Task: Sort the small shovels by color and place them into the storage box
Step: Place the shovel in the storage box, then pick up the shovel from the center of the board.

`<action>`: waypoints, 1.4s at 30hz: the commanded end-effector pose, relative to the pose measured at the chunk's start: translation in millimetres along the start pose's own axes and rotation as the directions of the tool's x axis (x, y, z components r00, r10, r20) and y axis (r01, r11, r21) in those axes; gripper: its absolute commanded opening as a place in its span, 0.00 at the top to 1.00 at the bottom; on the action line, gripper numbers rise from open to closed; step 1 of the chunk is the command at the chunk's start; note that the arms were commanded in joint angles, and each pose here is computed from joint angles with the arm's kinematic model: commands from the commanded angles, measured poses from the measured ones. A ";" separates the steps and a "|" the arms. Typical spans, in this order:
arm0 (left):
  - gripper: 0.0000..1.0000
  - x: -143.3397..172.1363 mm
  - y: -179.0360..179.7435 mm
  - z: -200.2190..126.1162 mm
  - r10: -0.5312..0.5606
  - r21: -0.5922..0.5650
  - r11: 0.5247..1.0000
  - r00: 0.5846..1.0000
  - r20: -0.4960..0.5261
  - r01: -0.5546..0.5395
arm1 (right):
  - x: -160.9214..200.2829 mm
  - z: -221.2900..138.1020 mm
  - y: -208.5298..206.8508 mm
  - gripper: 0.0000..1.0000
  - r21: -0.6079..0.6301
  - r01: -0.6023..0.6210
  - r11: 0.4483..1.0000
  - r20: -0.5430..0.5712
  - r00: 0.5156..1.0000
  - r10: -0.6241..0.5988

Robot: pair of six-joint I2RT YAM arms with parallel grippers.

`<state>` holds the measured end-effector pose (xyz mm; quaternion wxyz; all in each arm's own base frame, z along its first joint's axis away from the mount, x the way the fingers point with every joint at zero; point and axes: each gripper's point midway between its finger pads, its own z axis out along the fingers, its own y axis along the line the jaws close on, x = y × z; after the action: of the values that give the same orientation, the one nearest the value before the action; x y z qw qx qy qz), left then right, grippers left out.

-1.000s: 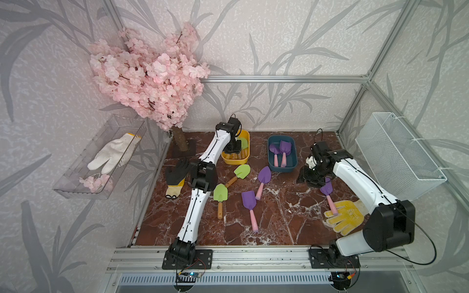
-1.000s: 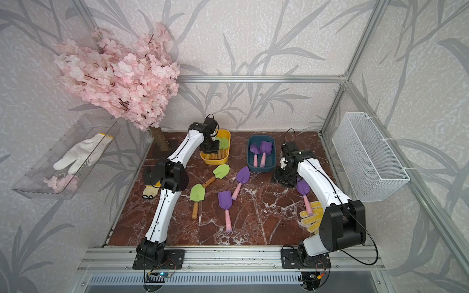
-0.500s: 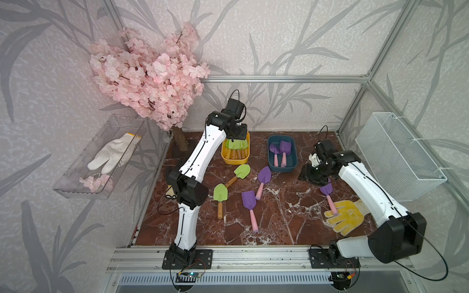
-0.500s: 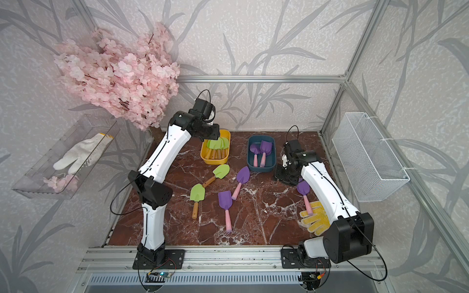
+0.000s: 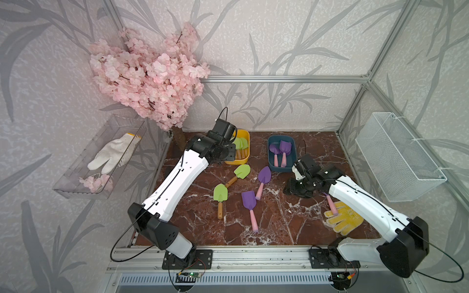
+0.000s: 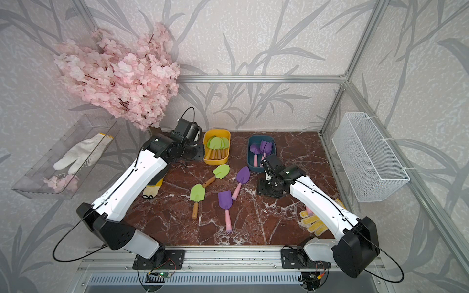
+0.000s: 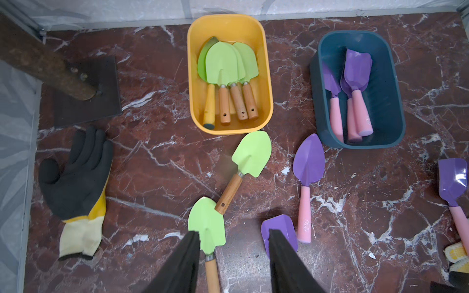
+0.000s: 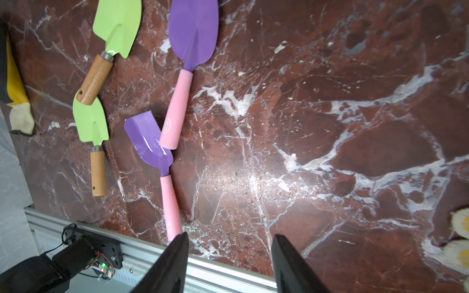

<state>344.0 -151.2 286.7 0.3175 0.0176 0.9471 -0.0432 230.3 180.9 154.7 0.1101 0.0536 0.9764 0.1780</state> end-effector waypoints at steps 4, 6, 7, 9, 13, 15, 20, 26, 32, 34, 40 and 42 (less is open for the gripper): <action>0.51 18.4 25.3 -25.0 -0.073 -0.045 0.996 0.996 0.050 0.075 | -2.4 -4.4 6.1 0.43 -0.032 -0.019 0.999 0.089 0.996 0.022; 0.50 26.1 32.1 -27.7 -0.057 -0.067 0.996 0.998 0.041 0.060 | 1.6 -0.3 7.6 0.43 -0.032 -0.004 0.999 0.083 0.997 0.007; 0.50 29.8 35.3 -28.2 -0.053 -0.080 0.995 0.998 0.033 0.055 | 3.9 1.7 9.0 0.43 -0.035 0.003 0.999 0.077 0.997 0.000; 0.50 34.8 41.1 -30.6 -0.047 -0.103 0.994 0.999 0.023 0.049 | 10.2 6.8 14.5 0.43 -0.047 0.021 0.999 0.066 0.998 -0.018; 0.50 41.3 50.5 -33.4 -0.060 -0.135 0.989 0.998 0.033 0.064 | 22.4 14.4 27.6 0.43 -0.056 0.067 0.996 0.053 0.997 -0.064; 0.50 44.7 53.6 -32.6 -0.075 -0.142 0.987 0.997 0.037 0.079 | 29.6 18.1 35.0 0.43 -0.059 0.093 0.994 0.046 0.995 -0.090; 0.49 53.0 57.1 -28.3 -0.077 -0.159 0.984 0.997 0.018 0.079 | 43.0 27.7 51.9 0.43 -0.075 0.137 0.988 0.035 0.990 -0.135; 0.49 56.9 61.1 -30.5 -0.092 -0.168 0.981 0.995 0.026 0.095 | 55.5 34.1 70.7 0.43 -0.090 0.191 0.977 0.018 0.982 -0.190; 0.48 59.1 61.0 -31.6 -0.126 -0.146 0.980 0.991 0.053 0.132 | 61.4 33.6 74.5 0.43 -0.073 0.225 0.972 0.003 0.974 -0.226; 0.48 60.2 60.9 -33.0 -0.142 -0.130 0.980 0.987 0.070 0.150 | 63.3 33.5 75.1 0.43 -0.064 0.234 0.970 -0.002 0.972 -0.234; 0.47 69.2 65.8 -36.2 -0.156 -0.125 0.978 0.985 0.079 0.165 | 72.2 38.4 75.4 0.43 -0.033 0.259 0.965 -0.034 0.965 -0.260; 0.47 69.5 66.7 -38.2 -0.162 -0.120 0.978 0.983 0.090 0.172 | 71.3 39.4 75.1 0.43 -0.024 0.260 0.965 -0.036 0.965 -0.261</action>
<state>271.3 -84.2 266.9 0.3388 -0.0723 0.9380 -0.0056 174.2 276.4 130.2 0.1117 -0.0763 0.9726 0.1892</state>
